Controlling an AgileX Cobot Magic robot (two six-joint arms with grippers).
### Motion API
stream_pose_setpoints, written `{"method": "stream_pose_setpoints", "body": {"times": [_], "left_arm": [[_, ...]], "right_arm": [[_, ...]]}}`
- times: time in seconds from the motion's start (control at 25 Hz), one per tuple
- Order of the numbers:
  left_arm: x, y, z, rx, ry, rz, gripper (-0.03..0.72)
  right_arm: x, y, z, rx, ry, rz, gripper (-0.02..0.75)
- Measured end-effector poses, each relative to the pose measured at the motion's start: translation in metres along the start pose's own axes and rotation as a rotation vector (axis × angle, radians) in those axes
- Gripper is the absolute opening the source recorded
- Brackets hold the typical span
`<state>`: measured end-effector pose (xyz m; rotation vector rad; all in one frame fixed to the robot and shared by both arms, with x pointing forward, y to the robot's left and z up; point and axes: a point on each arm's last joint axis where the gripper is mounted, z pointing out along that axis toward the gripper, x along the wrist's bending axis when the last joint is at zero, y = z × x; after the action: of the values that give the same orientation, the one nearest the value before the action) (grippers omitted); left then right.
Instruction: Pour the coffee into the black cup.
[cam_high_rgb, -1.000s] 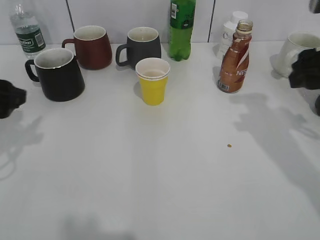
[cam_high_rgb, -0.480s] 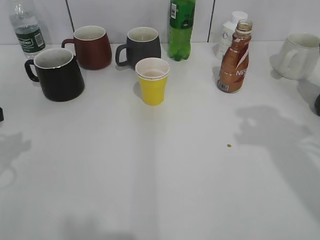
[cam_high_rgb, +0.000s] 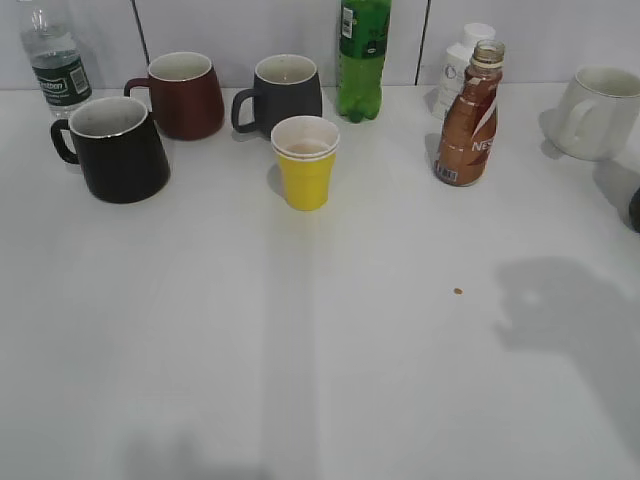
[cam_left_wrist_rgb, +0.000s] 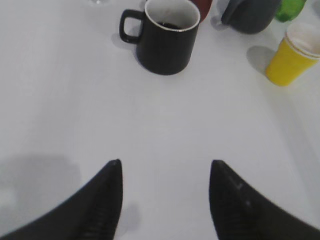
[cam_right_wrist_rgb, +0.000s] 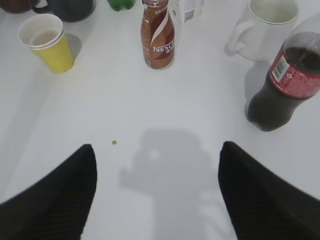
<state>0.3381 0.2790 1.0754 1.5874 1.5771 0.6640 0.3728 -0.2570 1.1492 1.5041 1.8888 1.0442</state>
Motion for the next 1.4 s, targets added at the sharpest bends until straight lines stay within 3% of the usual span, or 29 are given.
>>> {"method": "stream_pose_setpoints", "body": {"times": [0.16, 0.28, 0.64, 0.8, 1.0, 1.4], "left_arm": [[0.005, -0.014, -0.029, -0.027, -0.008, 0.059, 0.417], [0.008, -0.028, -0.043, 0.010, -0.019, 0.110, 0.417], [0.009, -0.059, -0.063, 0.013, -0.103, 0.193, 0.416], [0.009, -0.066, -0.072, -0.048, -0.140, 0.224, 0.415], [0.009, -0.068, -0.074, -0.062, -0.147, 0.229, 0.410], [0.010, -0.068, -0.074, -0.063, -0.141, 0.235, 0.351]], "right_arm": [[-0.001, -0.028, -0.016, -0.008, 0.006, -0.002, 0.589], [-0.003, -0.060, -0.027, -0.025, 0.008, -0.003, 0.589], [-0.010, -0.141, -0.055, -0.125, -0.007, -0.024, 0.589], [-0.012, -0.148, -0.065, -0.195, -0.027, -0.038, 0.589], [-0.013, -0.156, -0.059, -0.131, -0.034, -0.039, 0.589], [-0.013, -0.157, -0.059, -0.127, -0.036, -0.040, 0.589]]}}
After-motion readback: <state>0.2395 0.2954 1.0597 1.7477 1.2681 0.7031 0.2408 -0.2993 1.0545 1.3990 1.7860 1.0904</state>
